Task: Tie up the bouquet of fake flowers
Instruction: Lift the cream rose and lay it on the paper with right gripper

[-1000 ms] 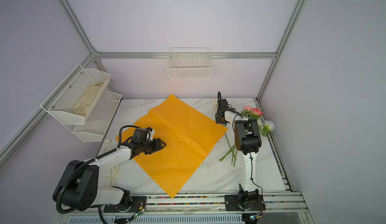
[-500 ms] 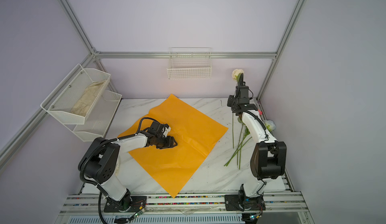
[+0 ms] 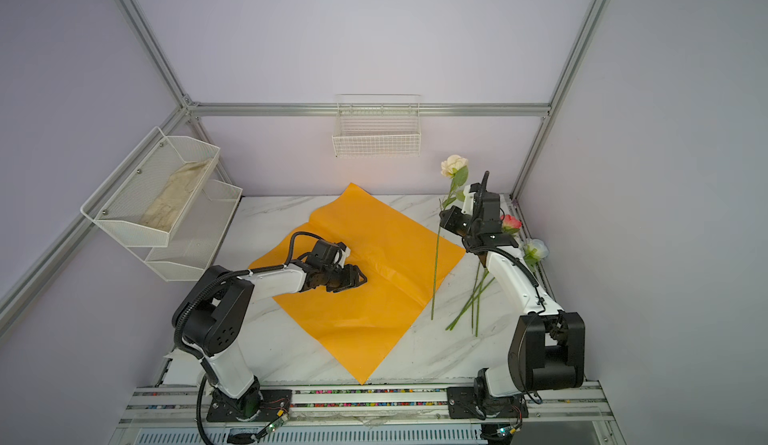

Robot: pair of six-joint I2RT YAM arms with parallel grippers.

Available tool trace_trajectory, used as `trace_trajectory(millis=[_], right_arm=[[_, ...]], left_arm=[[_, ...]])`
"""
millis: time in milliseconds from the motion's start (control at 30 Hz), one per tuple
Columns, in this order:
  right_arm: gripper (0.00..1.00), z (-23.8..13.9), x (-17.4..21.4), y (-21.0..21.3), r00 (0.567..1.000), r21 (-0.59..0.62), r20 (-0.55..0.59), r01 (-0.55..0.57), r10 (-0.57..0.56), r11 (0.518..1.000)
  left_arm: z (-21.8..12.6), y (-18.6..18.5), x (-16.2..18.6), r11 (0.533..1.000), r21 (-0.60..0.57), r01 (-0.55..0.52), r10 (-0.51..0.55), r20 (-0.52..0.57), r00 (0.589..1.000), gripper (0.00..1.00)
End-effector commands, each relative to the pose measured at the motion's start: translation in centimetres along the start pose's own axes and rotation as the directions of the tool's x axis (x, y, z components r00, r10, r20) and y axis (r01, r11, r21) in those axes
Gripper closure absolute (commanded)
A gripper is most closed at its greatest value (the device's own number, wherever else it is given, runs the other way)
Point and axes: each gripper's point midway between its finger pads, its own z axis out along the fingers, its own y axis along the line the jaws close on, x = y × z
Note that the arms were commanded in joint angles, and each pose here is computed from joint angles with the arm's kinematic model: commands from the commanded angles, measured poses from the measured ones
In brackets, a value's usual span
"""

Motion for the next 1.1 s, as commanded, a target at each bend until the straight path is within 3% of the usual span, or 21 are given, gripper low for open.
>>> trace_trajectory(millis=[0, 133, 267, 433, 600, 733, 833, 1067], right_arm=[[1.0, 1.2, 2.9, 3.5, 0.996, -0.14, -0.082, -0.057, 0.046, 0.988], [1.0, 4.7, 7.0, 6.3, 0.985, -0.166, -0.166, -0.066, 0.038, 0.984], [1.0, 8.4, 10.9, 9.7, 0.973, -0.187, -0.232, -0.054, 0.01, 0.981], [1.0, 13.3, 15.2, 12.1, 0.949, -0.201, -0.315, -0.095, 0.028, 0.975], [1.0, 18.6, 18.1, 12.7, 0.918, -0.181, -0.395, -0.113, 0.033, 0.977], [1.0, 22.4, 18.7, 11.7, 0.917, -0.131, -0.382, -0.178, 0.116, 0.975], [1.0, 24.7, 19.5, 12.2, 0.904, -0.145, -0.418, -0.17, 0.096, 0.975], [1.0, 28.6, 21.4, 9.9, 0.897, -0.055, -0.425, -0.158, 0.121, 0.986]], left_arm=[[-1.7, -2.4, -2.3, 1.0, 0.028, 0.009, -0.011, 0.085, 0.996, 0.36], [-6.1, -1.3, -3.8, 0.997, -0.068, 0.027, -0.012, 0.22, 0.976, 0.32], [-10.8, 3.4, -4.0, 0.965, -0.21, 0.157, -0.082, 0.329, 0.941, 0.31], [-14.8, 6.7, -3.5, 0.954, -0.165, 0.251, -0.17, 0.39, 0.905, 0.31], [-16.0, 8.3, -2.4, 0.948, -0.159, 0.275, -0.194, 0.397, 0.897, 0.3], [-15.9, 8.7, -1.7, 0.946, -0.165, 0.279, -0.199, 0.383, 0.902, 0.29], [-15.8, 8.9, -1.5, 0.944, -0.172, 0.281, -0.201, 0.376, 0.905, 0.29], [-15.4, 8.8, -1.4, 0.95, -0.167, 0.266, -0.193, 0.358, 0.913, 0.29]])
